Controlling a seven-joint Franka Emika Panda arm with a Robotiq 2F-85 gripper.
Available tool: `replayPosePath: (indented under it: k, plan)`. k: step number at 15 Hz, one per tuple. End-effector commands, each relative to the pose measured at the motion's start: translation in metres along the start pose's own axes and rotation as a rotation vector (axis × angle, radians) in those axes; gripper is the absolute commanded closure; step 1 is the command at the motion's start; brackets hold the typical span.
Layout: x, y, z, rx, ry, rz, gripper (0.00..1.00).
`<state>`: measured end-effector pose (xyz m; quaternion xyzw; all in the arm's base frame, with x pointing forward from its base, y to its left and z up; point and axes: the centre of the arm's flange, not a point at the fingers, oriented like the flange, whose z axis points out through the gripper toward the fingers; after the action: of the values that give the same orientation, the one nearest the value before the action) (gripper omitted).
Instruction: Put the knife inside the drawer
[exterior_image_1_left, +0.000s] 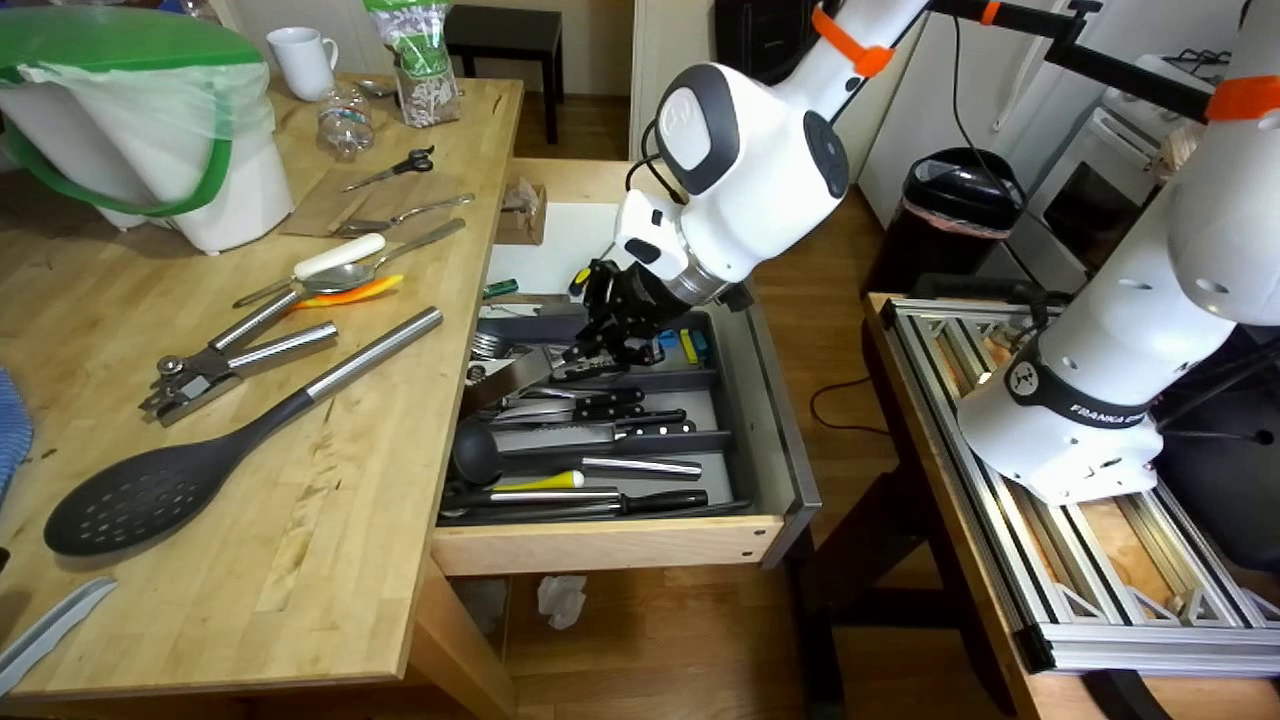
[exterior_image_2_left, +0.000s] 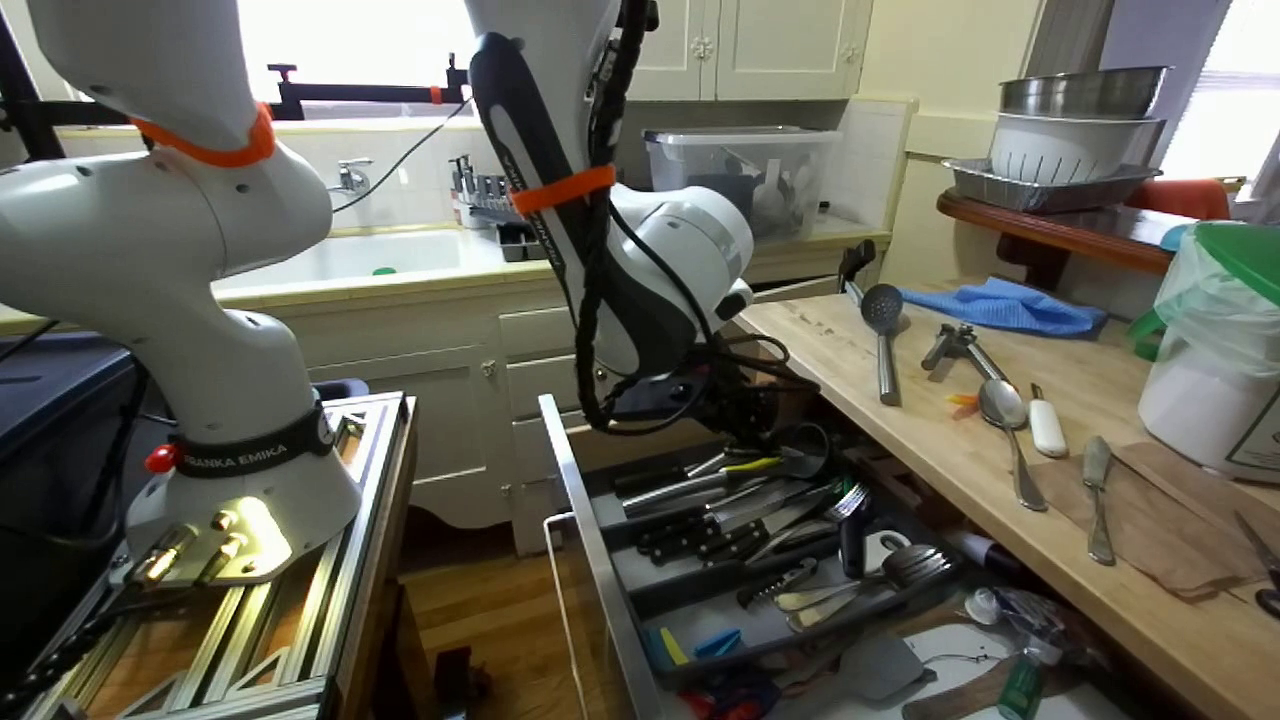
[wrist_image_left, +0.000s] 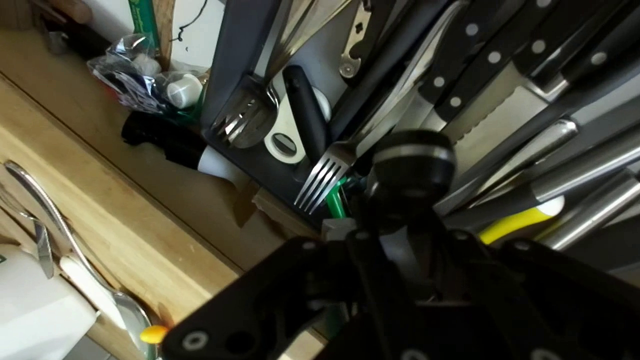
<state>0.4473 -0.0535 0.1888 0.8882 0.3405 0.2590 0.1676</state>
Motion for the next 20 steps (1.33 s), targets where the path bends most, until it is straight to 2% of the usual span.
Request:
replayPosePath:
  k: [1,3,4,12,13,20]
  plan:
    - [-0.027,-0.015,0.015,-0.031,0.019,0.019,0.94]
    - [-0.026,-0.015,0.016,-0.036,0.016,0.035,0.94]
    - [-0.004,-0.007,0.012,-0.022,0.005,0.026,0.77]
    - [-0.004,-0.008,0.015,-0.021,0.008,0.037,0.77]
    - [-0.005,-0.009,0.016,-0.019,0.009,0.041,0.94]
    - [-0.014,-0.022,0.023,0.003,-0.003,0.052,0.94]
